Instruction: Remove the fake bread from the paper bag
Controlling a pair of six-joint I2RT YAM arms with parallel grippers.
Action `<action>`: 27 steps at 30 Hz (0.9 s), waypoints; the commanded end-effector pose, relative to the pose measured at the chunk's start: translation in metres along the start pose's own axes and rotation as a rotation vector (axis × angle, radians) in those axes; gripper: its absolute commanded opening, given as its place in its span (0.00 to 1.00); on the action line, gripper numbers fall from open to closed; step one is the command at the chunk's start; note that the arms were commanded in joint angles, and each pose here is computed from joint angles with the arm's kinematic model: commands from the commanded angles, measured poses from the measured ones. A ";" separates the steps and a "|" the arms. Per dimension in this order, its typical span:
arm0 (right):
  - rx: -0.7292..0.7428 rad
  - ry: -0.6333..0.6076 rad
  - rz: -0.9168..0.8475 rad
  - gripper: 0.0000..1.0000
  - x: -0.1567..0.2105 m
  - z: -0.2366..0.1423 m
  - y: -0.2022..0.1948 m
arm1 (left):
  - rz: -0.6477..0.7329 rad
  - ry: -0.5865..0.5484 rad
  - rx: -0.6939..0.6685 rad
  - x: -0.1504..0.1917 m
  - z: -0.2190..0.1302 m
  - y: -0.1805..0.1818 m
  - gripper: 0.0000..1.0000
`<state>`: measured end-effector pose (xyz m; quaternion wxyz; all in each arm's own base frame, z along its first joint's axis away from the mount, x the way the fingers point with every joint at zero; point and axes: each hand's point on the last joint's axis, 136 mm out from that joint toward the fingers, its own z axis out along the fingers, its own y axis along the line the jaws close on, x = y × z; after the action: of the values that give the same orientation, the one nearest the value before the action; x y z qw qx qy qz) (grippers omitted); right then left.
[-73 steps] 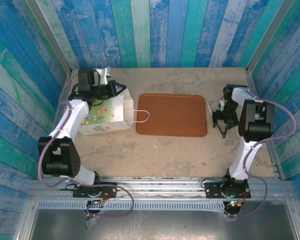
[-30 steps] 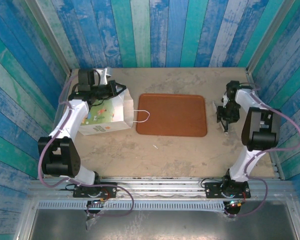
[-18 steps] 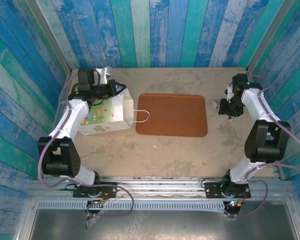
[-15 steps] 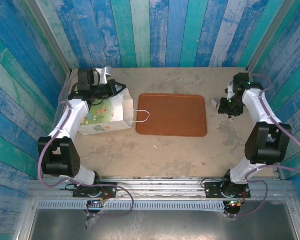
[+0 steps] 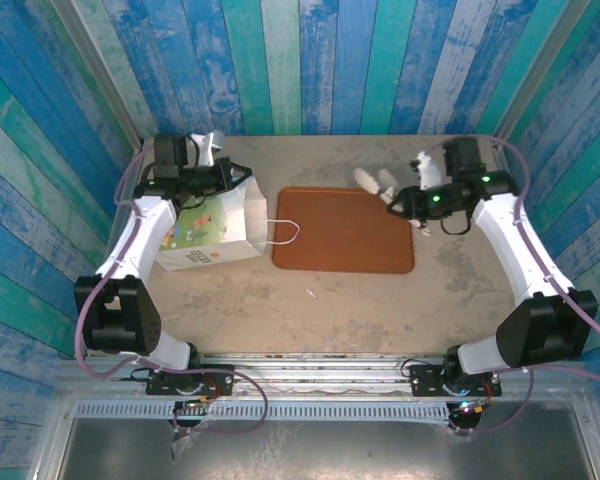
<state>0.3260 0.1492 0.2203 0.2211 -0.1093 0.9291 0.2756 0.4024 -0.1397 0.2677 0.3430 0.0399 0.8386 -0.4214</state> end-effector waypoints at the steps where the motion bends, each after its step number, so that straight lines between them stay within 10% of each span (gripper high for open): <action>1: -0.153 0.002 -0.102 0.51 0.003 0.016 0.050 | 0.128 -0.038 0.002 -0.006 -0.038 -0.039 0.00; 11: -0.333 0.166 -0.340 0.50 0.056 0.070 0.135 | 0.219 -0.122 -0.267 -0.002 -0.083 -0.027 0.00; 27: -0.377 0.277 -0.416 0.49 0.091 0.120 0.184 | 0.196 -0.170 -0.332 0.006 -0.092 -0.016 0.00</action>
<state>0.2206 0.3434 0.1660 0.1015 -0.3724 0.8445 0.3712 0.3416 -0.0872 0.2986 0.4263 0.0312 0.8698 -0.2465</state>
